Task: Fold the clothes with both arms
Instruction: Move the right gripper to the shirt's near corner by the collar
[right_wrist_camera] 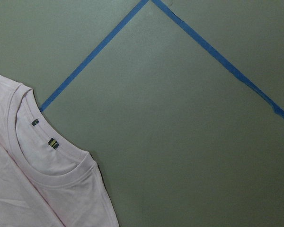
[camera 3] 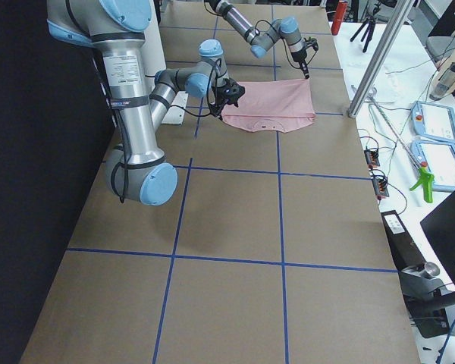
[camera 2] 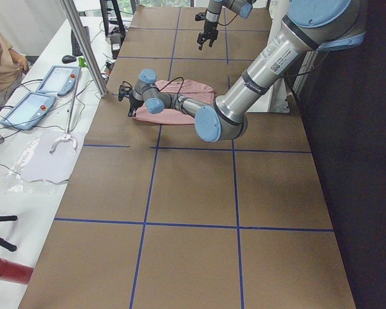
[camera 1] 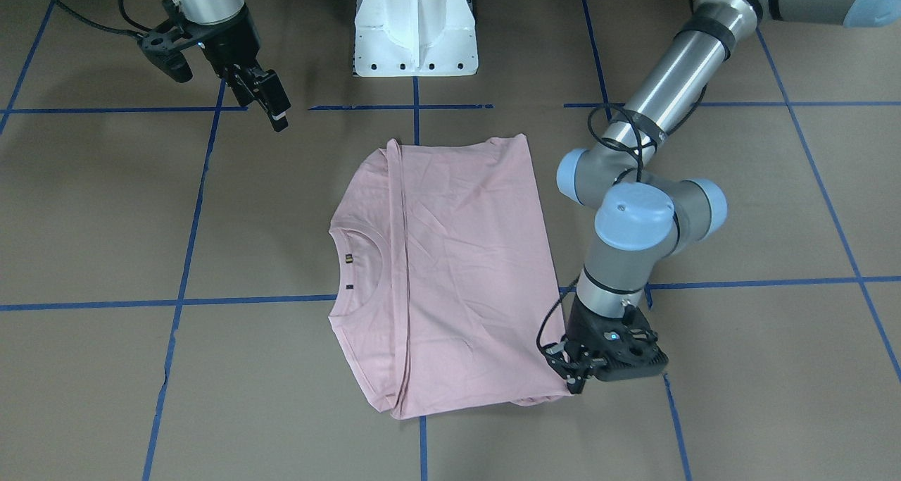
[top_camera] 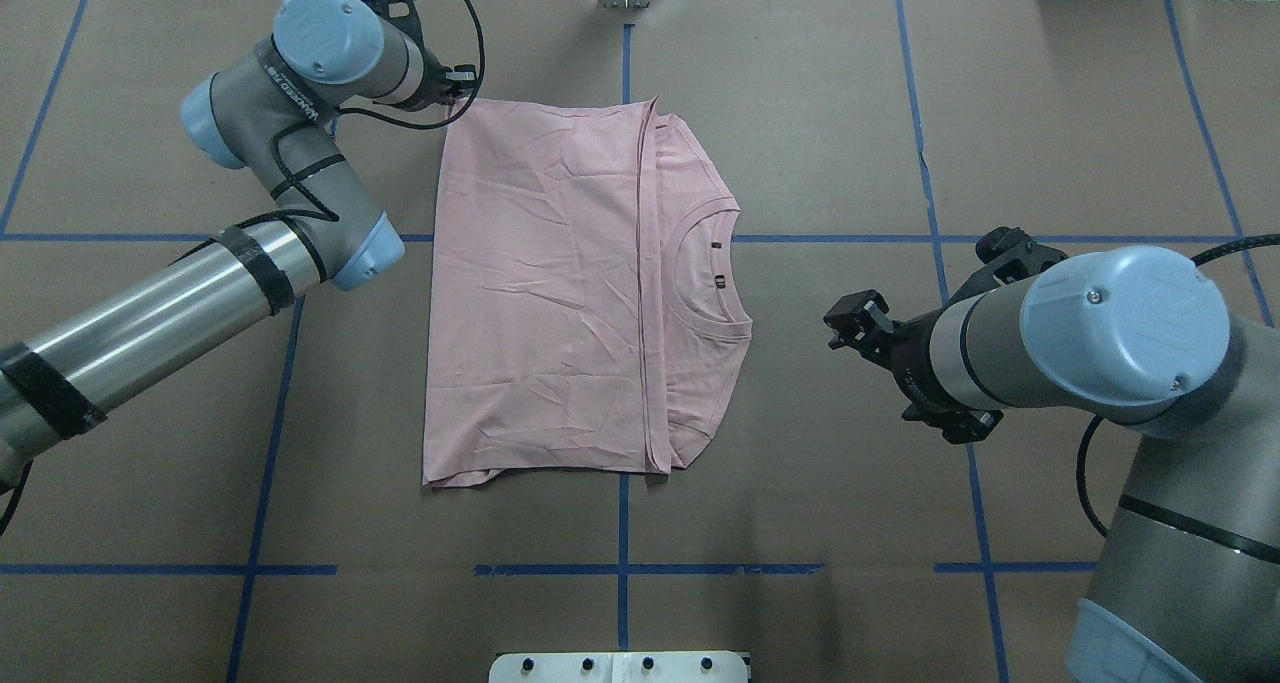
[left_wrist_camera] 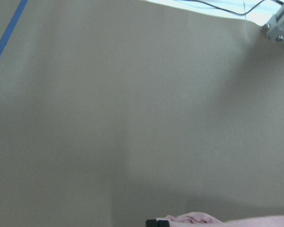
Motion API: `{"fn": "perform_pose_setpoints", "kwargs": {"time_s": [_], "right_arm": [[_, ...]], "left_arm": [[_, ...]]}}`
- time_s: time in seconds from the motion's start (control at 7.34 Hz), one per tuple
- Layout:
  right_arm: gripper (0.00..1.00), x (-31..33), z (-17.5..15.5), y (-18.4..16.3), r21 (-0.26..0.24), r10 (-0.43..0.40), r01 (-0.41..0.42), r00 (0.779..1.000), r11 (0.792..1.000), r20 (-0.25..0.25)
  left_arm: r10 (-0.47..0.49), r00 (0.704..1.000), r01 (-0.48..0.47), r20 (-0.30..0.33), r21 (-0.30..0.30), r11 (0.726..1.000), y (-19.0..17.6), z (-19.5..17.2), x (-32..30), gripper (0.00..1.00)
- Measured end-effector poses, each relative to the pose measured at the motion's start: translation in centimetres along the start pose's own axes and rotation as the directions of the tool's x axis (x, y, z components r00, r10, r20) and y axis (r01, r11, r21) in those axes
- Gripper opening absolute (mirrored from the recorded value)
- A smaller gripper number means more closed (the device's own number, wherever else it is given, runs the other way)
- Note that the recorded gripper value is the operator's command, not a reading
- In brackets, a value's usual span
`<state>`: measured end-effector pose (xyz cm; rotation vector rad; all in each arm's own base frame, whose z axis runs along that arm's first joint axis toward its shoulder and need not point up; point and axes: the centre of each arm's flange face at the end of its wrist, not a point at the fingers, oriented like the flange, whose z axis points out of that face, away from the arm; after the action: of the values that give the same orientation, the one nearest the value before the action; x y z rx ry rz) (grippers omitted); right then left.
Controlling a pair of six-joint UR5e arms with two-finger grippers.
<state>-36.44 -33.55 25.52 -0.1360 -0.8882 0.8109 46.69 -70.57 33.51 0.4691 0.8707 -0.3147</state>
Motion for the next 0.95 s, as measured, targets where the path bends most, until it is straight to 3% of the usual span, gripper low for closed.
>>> {"fn": "perform_pose_setpoints", "kwargs": {"time_s": [0.27,0.68,0.95], "right_arm": [[1.0,-1.8,1.0,1.7,-0.017,-0.014,0.014,1.0,1.0,0.008],[0.96,-4.0,5.2,8.6,-0.048,-0.058,0.057,0.998,0.997,-0.018],[0.91,-5.9,9.3,12.8,-0.025,-0.04,0.038,0.998,0.999,-0.051]], "left_arm": [[0.003,1.0,-0.003,-0.03,0.022,1.0,-0.7,-1.2,-0.3,0.65],[0.014,0.985,-0.024,-0.173,-0.056,0.998,2.7,-7.4,-2.9,0.65],[0.007,0.979,-0.022,-0.202,-0.075,0.997,3.7,-9.1,-3.9,0.65]]}}
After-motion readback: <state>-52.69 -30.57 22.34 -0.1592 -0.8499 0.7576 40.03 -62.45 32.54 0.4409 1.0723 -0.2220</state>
